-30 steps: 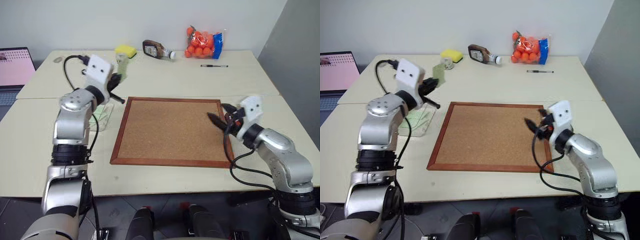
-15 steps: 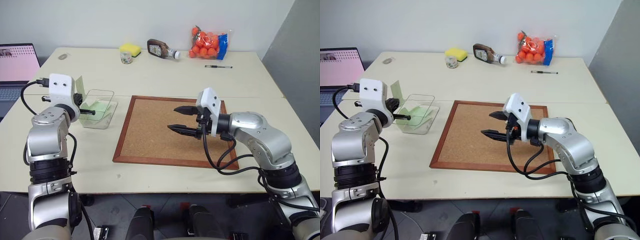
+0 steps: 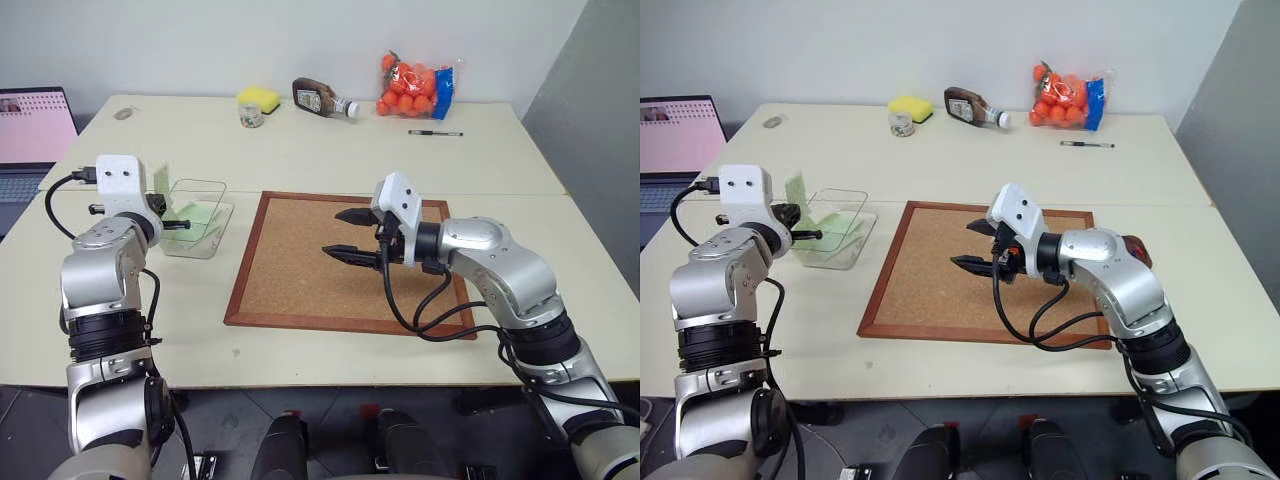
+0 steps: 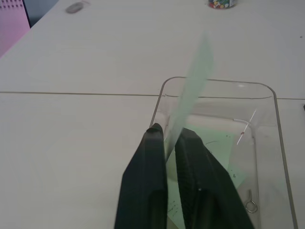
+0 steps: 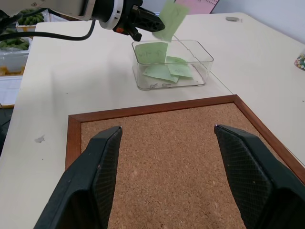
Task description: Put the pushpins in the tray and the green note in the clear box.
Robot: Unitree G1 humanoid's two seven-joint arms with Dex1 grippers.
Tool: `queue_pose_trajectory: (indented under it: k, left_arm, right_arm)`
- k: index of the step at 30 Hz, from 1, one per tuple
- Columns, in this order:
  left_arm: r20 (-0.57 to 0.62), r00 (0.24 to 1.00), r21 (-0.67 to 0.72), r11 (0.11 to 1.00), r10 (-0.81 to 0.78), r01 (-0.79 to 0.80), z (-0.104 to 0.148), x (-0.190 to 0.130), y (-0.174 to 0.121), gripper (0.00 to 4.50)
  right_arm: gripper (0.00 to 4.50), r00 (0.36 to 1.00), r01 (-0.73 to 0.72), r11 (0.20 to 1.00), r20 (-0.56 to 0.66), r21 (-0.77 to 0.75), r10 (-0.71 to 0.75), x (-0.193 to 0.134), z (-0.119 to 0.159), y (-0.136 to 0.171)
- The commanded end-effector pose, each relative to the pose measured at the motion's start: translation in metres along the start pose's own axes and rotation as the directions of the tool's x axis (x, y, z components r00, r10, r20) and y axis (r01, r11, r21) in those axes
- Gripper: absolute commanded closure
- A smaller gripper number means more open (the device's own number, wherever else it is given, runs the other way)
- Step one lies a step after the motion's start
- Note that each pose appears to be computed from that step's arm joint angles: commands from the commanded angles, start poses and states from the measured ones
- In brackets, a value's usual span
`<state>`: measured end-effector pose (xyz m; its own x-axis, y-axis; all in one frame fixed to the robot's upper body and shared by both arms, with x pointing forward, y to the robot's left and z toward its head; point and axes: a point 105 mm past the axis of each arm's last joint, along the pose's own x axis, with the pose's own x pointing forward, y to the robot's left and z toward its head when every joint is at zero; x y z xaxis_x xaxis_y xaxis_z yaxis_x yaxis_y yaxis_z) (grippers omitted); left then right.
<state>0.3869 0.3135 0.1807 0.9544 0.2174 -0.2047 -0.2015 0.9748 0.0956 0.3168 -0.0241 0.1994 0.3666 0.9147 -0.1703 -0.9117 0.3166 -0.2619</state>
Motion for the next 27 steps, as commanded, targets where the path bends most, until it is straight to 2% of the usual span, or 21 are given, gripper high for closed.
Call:
queue_pose_trajectory:
  k: [1, 8, 10, 13, 16, 20, 24, 27]
  left_arm:
    - [0.035, 0.999, -0.042, 0.999, -0.02, 0.022, 0.015, -0.003, -0.003, 3.04]
    - [0.06, 0.998, -0.048, 0.999, -0.02, 0.023, 0.023, -0.004, -0.007, 1.61]
    - [0.11, 0.993, -0.049, 0.998, -0.044, 0.05, 0.032, -0.006, -0.015, 1.21]
    - [0.196, 0.975, 0.037, 0.995, -0.101, 0.096, 0.047, -0.013, -0.027, 0.47]
    - [0.233, 0.942, 0.198, 0.96, -0.241, 0.197, 0.052, -0.021, -0.057, 0.47]
    - [0.278, 0.846, 0.38, 0.861, -0.455, 0.338, 0.052, -0.045, -0.105, 0.47]
    - [0.272, 0.776, 0.429, 0.794, -0.568, 0.431, 0.036, -0.058, -0.13, 0.47]
    - [0.27, 0.744, 0.426, 0.769, -0.611, 0.477, 0.026, -0.063, -0.14, 0.47]
  right_arm:
    - [1.21, 0.999, 0.001, 0.998, 0.041, -0.055, 0.001, 0.001, 0.016, -0.001]
    - [1.21, 0.999, 0.016, 0.998, 0.04, -0.059, -0.014, 0.0, 0.016, -0.003]
    - [1.21, 0.998, 0.033, 0.998, 0.046, -0.056, -0.03, -0.002, 0.016, -0.005]
    - [1.21, 0.995, 0.074, 0.996, 0.066, -0.045, -0.071, -0.007, 0.017, -0.009]
    - [1.21, 0.972, 0.19, 0.982, 0.139, 0.011, -0.19, -0.024, 0.016, -0.019]
    - [1.21, 0.896, 0.402, 0.91, 0.161, 0.097, -0.413, -0.057, -0.008, -0.034]
    - [1.21, 0.803, 0.571, 0.811, 0.118, 0.131, -0.584, -0.081, -0.034, -0.047]
    - [1.21, 0.76, 0.628, 0.766, 0.105, 0.135, -0.642, -0.09, -0.044, -0.049]
